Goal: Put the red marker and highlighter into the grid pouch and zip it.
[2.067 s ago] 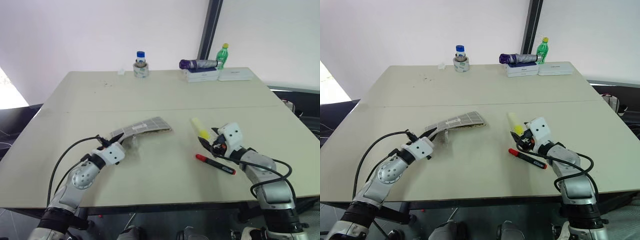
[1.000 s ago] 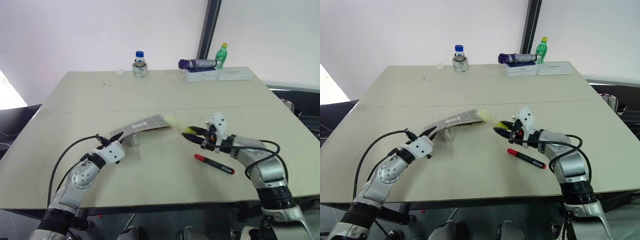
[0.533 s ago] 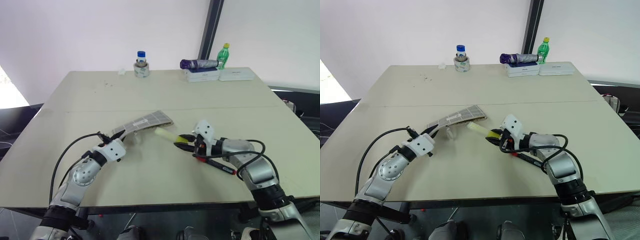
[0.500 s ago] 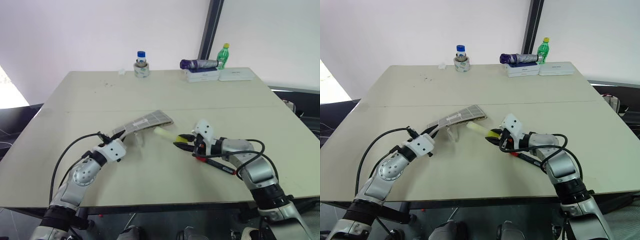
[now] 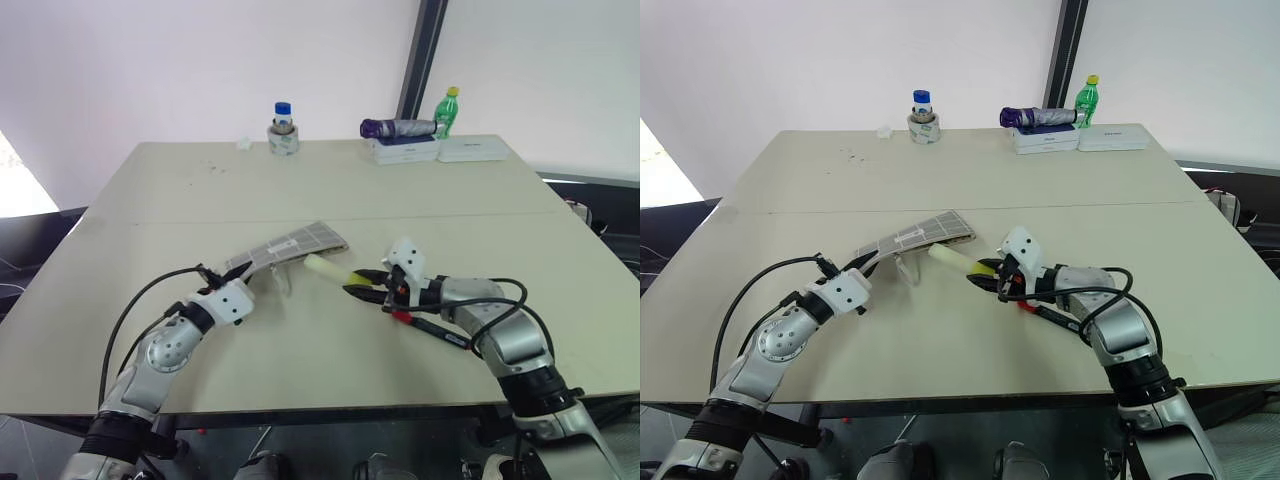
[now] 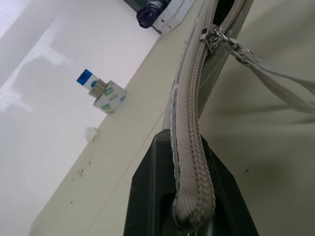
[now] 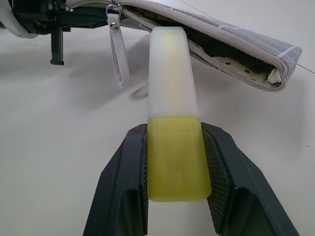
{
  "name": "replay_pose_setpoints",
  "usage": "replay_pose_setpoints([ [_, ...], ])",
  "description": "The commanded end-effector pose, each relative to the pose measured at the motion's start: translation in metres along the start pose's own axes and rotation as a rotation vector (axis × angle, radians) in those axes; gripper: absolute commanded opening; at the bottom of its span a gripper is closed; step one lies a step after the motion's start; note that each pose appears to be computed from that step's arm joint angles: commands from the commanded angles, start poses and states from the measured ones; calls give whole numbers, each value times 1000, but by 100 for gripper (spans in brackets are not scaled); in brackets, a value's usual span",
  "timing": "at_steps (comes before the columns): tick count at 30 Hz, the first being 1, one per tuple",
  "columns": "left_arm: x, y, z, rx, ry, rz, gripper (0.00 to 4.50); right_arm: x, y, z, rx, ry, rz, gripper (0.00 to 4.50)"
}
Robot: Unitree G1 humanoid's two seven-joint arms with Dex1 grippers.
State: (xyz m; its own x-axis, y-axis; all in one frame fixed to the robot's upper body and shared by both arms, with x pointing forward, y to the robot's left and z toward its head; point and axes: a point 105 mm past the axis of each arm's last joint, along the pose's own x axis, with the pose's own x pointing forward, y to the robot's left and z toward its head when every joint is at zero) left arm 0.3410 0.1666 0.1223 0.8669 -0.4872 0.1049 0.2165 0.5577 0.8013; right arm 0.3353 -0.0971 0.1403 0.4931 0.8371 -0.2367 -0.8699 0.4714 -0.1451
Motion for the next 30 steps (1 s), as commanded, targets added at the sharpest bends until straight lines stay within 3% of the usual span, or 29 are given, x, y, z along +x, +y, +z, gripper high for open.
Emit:
replay_pose_setpoints([
  [1,2,5,11,18,-41,17,0,-5,-2,21,-47,-55,4,93],
  [7,3,5,11,18,-40,19,0,-6,-3,27,-33,-72,-1,93],
  [15,4,6,14,16,-48,21,0,-6,-12,5,-104,52,-45,93],
  [23,5,-10,31,145,-127,-122,0,9,-13,13,-129,67,-36,93],
  [30,9,-18,47,105,-192,-197,0,37,3,22,-424,99,48,93],
])
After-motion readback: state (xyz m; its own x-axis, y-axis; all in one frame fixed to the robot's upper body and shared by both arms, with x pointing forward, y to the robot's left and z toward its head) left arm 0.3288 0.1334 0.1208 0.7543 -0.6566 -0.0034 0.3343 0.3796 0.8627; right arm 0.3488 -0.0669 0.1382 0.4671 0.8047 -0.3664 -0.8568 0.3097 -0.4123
